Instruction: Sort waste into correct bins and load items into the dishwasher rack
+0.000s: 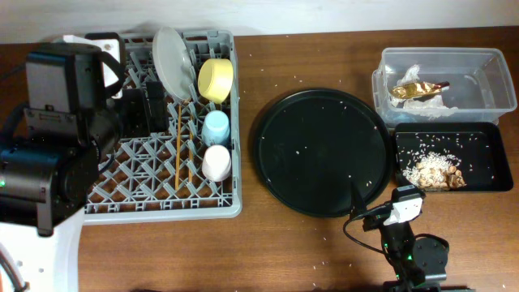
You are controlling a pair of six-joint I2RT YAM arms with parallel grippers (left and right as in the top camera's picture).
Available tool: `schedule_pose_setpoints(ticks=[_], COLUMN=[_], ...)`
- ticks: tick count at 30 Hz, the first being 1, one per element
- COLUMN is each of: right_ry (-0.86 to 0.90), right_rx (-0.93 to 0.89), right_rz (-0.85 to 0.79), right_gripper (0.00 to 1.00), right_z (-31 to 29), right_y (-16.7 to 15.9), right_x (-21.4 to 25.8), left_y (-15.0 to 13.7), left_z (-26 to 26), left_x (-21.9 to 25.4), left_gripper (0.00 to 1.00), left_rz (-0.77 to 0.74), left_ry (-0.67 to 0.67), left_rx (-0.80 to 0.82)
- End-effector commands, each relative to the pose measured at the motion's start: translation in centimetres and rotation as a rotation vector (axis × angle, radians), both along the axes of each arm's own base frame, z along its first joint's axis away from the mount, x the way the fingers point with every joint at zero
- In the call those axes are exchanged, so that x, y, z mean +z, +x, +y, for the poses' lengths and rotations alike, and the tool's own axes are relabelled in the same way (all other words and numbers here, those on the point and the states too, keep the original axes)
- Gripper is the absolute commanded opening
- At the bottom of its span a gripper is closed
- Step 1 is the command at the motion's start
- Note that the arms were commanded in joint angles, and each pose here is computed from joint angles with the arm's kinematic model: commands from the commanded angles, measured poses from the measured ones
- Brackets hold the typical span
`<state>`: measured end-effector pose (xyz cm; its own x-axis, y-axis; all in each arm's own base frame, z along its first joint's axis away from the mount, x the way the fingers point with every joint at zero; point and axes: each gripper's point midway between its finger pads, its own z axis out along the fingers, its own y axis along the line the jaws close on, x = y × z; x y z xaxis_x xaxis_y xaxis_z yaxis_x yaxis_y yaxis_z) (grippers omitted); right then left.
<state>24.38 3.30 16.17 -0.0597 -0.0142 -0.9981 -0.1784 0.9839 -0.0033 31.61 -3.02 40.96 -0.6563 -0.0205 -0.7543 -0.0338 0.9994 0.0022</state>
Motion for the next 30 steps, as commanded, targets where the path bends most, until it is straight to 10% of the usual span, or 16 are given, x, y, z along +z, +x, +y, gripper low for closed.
schedule_pose_setpoints(ticks=[1, 8, 18, 30], right_ry=[-0.007, -0.008, -0.007, -0.007], right_rx=[-0.010, -0.010, -0.010, -0.010], right_rz=[-0.001, -0.001, -0.001, -0.001], right_gripper=[0.98, 0.99, 0.99, 0.99], right_z=[-0.1, -0.1, -0.1, -0.1], right_y=[0.0, 0.0, 0.0, 0.0], right_x=[-0.2, -0.2, -0.2, -0.2], left_y=[-0.6, -1.1, -7.3, -7.0], left_z=[1.9, 3.2, 5.3, 4.0], left_x=[-0.5, -2.0, -19.0, -25.4], left_gripper=[0.99, 0.99, 0.99, 0.99], left_rz=[0.025, -0.137, -0.651, -0.628], left_ry=[0.082, -0.004, 0.048, 0.177], left_rx=[0.078, 0.095, 0.083, -0.055])
